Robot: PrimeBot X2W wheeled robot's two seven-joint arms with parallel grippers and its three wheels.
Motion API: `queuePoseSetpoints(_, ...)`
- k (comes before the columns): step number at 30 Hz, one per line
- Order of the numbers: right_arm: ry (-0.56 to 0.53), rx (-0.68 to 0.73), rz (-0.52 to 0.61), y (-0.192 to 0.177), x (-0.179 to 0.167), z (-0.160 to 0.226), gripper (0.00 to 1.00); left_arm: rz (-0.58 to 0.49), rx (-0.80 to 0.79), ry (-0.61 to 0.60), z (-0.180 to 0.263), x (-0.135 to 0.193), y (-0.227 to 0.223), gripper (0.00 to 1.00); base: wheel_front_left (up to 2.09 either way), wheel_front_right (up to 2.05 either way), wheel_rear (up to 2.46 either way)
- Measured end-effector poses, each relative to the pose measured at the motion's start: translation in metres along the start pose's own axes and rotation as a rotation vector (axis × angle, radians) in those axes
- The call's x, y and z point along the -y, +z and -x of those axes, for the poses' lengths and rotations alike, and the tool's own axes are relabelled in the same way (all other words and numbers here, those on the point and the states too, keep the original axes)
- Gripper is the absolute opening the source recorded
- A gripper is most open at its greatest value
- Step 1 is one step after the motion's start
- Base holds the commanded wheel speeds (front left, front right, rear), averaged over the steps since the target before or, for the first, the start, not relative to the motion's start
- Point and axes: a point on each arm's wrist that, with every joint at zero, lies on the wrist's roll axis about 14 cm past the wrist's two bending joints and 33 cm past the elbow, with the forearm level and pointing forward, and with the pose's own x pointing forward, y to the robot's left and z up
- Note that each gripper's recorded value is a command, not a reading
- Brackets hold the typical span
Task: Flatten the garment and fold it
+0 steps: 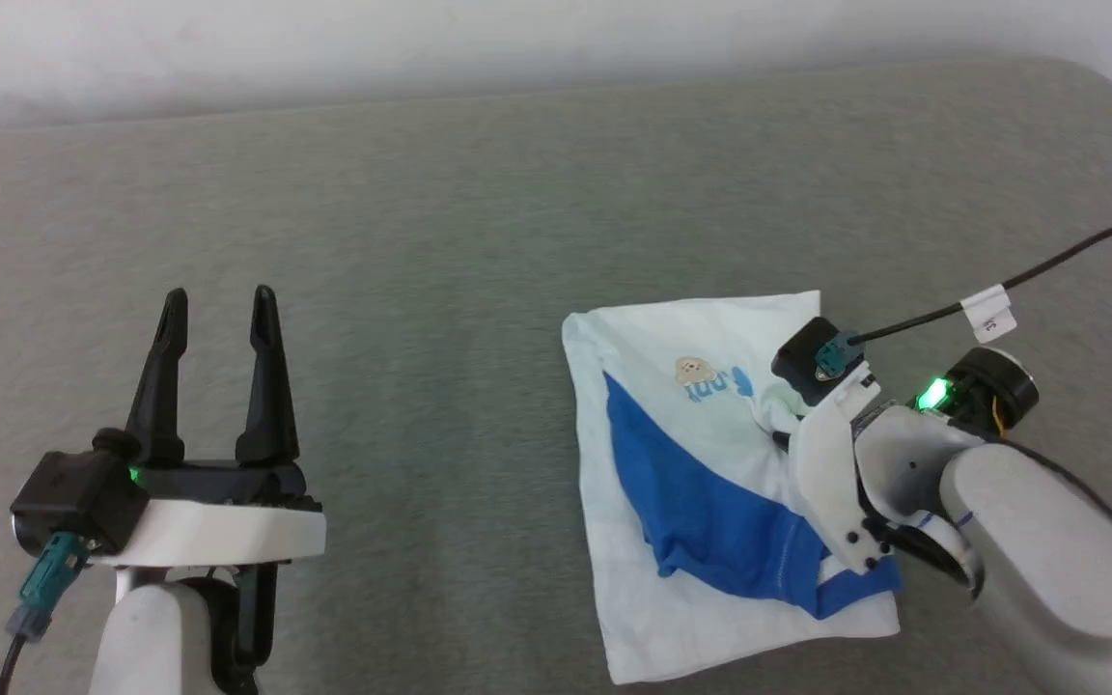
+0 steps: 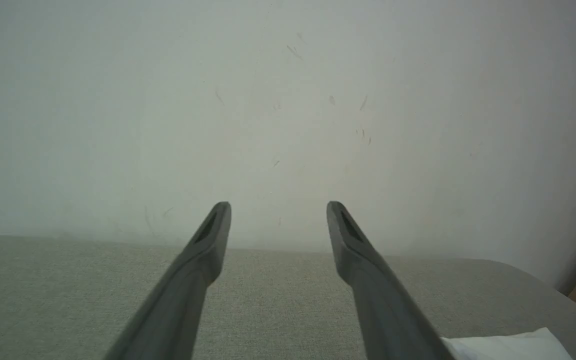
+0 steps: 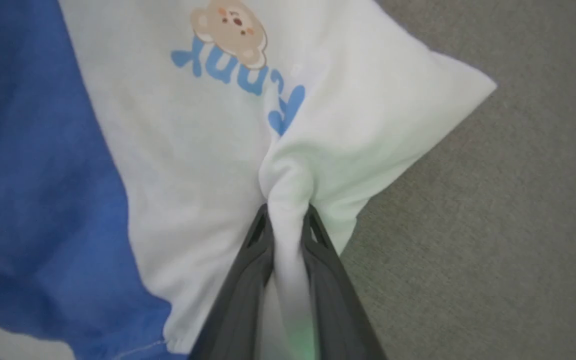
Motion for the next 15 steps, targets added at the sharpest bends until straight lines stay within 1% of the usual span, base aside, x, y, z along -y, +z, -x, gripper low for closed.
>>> queuePoseSetpoints(5,-0.109,-0.042,0.0,-0.03,0.045,0.024,0.0,0.037,-0.022,-0.12,-0.021,0.042,-0.018,1.0,0.0,0.0,0.0)
queuePoseSetpoints(10,-0.263,-0.053,-0.005,-0.049,0.106,0.053,0.0,0.066,-0.024,-0.239,-0.045,0.084,-0.029,1.0,0.0,0.0,0.0)
queuePoseSetpoints(13,-0.343,-0.096,-0.02,-0.066,0.141,0.064,0.0,0.082,-0.041,-0.286,-0.054,0.1,-0.042,1.0,0.0,0.0,0.0)
queuePoseSetpoints(15,-0.382,-0.131,-0.031,-0.079,0.159,0.069,0.0,0.091,-0.059,-0.3,-0.058,0.104,-0.053,1.0,0.0,0.0,0.0)
